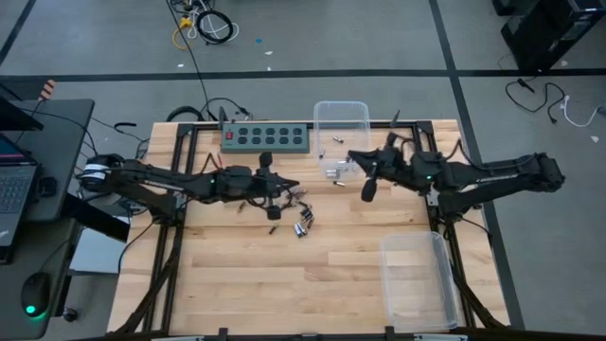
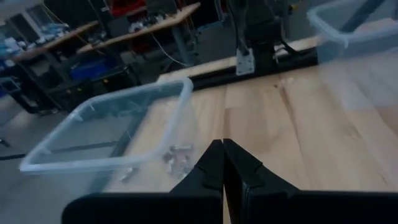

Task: Sort batteries
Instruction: Put the silver battery into the top transparent bin

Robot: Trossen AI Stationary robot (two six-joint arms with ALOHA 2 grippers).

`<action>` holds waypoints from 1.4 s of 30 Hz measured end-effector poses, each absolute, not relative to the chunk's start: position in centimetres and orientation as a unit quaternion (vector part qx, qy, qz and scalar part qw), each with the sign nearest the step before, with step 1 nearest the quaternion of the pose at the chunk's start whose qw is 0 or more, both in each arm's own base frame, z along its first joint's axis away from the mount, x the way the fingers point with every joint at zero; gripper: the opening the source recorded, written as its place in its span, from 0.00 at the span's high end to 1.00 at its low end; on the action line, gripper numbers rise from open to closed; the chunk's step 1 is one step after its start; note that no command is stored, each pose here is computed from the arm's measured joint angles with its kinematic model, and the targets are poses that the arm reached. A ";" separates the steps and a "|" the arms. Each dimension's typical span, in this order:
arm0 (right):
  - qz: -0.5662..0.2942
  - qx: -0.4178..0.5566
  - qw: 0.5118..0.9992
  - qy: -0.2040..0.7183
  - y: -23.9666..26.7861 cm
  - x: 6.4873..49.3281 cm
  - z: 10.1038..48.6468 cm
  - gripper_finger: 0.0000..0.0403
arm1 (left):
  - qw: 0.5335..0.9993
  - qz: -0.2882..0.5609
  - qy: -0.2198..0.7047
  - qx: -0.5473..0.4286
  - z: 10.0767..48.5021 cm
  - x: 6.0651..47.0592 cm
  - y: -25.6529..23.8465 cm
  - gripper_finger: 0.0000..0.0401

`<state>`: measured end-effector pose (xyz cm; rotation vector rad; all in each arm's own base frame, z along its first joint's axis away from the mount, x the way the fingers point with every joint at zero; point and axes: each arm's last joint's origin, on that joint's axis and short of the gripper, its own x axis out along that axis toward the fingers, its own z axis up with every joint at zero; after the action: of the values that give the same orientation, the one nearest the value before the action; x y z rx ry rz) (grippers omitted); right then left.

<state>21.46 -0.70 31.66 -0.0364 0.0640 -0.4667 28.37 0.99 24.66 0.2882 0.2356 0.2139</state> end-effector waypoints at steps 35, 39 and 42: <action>-0.225 0.024 0.799 0.557 -0.6 30.6 20.5 1.00 | 0.944 0.246 0.154 0.155 22.3 22.5 1.6 1.00; -0.244 -0.002 0.780 0.576 -1.5 31.2 18.8 1.00 | 0.941 0.250 0.153 0.170 22.4 22.5 1.7 1.00; -0.235 -0.028 0.768 0.595 -1.8 31.5 17.7 1.00 | 0.936 0.258 0.140 0.193 22.8 22.6 1.7 1.00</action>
<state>31.52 -1.80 17.75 -0.0617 1.2909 -0.5103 22.57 1.74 22.82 0.3952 0.2855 0.5268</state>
